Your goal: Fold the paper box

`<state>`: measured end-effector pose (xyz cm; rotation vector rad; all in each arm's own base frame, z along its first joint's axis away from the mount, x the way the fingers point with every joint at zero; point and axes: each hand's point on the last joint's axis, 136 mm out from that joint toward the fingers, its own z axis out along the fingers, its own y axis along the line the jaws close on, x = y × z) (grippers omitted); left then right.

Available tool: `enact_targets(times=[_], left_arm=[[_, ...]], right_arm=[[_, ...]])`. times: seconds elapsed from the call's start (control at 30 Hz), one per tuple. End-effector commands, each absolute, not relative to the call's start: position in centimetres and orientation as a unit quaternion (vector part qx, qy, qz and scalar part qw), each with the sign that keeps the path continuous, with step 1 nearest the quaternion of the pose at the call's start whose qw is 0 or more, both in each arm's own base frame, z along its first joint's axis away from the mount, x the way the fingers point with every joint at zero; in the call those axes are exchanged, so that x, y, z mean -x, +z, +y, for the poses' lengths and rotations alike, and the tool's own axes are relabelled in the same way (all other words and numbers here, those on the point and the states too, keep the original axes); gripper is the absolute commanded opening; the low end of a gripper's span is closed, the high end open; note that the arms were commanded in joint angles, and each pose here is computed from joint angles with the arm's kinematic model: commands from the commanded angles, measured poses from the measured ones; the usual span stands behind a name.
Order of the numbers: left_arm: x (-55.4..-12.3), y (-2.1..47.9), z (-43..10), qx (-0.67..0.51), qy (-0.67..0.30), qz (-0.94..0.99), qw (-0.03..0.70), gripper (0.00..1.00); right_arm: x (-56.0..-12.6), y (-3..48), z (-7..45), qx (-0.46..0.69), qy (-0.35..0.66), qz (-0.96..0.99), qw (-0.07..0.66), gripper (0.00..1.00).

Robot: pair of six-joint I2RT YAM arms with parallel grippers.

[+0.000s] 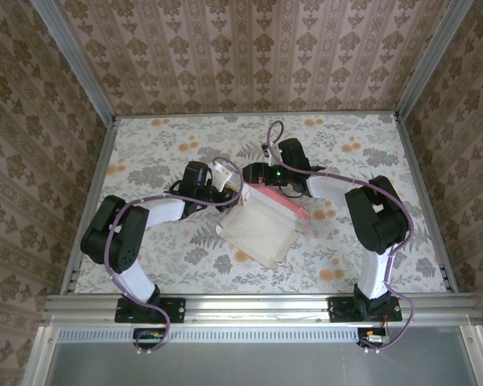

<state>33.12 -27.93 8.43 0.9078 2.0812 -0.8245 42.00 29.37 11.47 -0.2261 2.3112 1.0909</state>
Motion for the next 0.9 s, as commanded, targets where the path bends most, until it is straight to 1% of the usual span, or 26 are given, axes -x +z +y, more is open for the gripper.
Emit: enact_targets(times=[0.0, 0.2, 0.5, 0.73, 0.87], left_arm=[[-33.8, 9.7, -29.2, -0.376, -0.322, 0.786, 0.37, 0.29], [-34.8, 10.3, -30.2, -0.376, -0.332, 0.776, 0.381, 0.29], [-35.1, 10.5, -31.7, -0.377, -0.343, 0.769, 0.385, 0.27], [-35.5, 10.3, -32.2, -0.368, -0.338, 0.772, 0.393, 0.21], [-35.8, 10.2, -32.3, -0.365, -0.321, 0.778, 0.398, 0.13]], right_arm=[[-40.4, 6.9, 28.2, 0.07, 0.376, 0.894, 0.232, 0.73], [-40.2, 7.0, 28.2, 0.066, 0.382, 0.893, 0.229, 0.71], [-40.1, 6.8, 28.6, 0.06, 0.401, 0.887, 0.221, 0.64], [-39.9, 7.1, 28.7, 0.061, 0.409, 0.884, 0.218, 0.58], [-39.8, 7.2, 28.7, 0.062, 0.411, 0.883, 0.218, 0.56]])
